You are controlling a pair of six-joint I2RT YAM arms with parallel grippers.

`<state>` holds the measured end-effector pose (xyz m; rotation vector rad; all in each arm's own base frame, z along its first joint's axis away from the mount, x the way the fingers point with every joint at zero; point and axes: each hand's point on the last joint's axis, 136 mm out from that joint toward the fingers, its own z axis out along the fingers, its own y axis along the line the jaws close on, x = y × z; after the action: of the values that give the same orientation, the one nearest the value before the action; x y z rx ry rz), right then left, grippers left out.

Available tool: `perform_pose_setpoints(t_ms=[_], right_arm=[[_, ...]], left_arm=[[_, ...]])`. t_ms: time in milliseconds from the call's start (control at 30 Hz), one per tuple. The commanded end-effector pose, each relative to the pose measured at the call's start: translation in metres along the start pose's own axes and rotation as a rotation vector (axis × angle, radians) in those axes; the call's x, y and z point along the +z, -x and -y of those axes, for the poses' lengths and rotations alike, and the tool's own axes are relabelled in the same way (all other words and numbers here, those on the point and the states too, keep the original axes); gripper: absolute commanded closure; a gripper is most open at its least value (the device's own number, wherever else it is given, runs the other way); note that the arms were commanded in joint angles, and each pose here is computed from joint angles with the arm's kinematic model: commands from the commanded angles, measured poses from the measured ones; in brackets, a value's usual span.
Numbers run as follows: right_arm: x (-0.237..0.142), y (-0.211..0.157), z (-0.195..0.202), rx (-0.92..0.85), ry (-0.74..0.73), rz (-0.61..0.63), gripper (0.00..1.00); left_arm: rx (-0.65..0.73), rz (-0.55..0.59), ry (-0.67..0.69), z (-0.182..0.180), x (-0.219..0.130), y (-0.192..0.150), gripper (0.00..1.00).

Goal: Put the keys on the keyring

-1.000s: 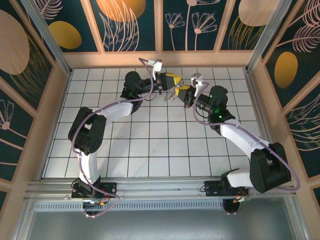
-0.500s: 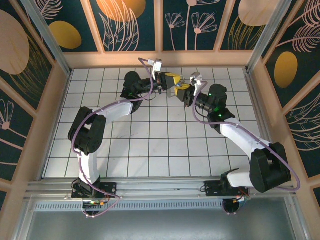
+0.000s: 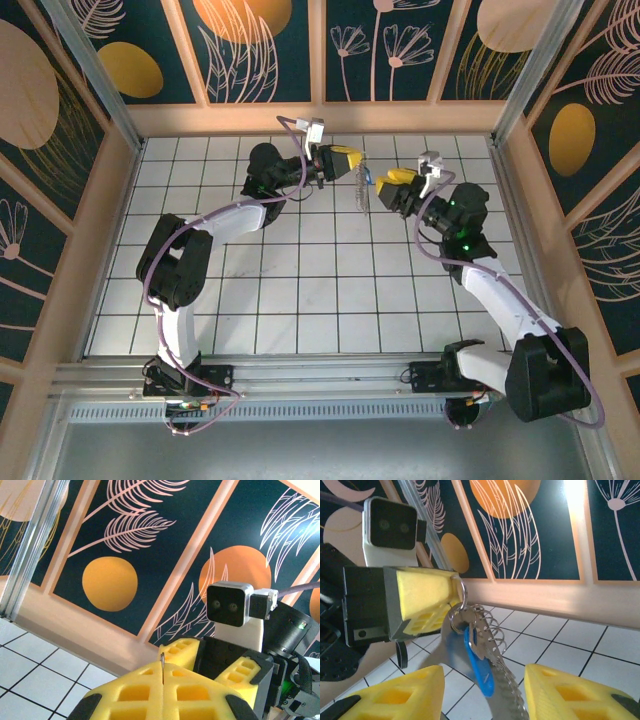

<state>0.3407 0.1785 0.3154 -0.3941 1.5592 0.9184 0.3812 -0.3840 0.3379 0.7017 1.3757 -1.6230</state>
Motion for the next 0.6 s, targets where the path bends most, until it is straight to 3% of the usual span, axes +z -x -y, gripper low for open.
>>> perform_pose_setpoints(t_ms=[0, 233, 567], right_arm=[[0.004, 0.037, -0.011, 0.030, 0.060, 0.081, 0.55], [0.024, 0.055, -0.014, 0.119, 0.152, 0.101, 0.54], [0.039, 0.049, -0.010, 0.189, 0.222, 0.077, 0.55]], left_arm=[[0.059, 0.048, -0.037, 0.021, -0.002, 0.021, 1.00], [0.058, 0.046, -0.037, 0.022, -0.002, 0.020, 1.00], [0.066, 0.041, -0.046, 0.026, -0.002, 0.022, 1.00]])
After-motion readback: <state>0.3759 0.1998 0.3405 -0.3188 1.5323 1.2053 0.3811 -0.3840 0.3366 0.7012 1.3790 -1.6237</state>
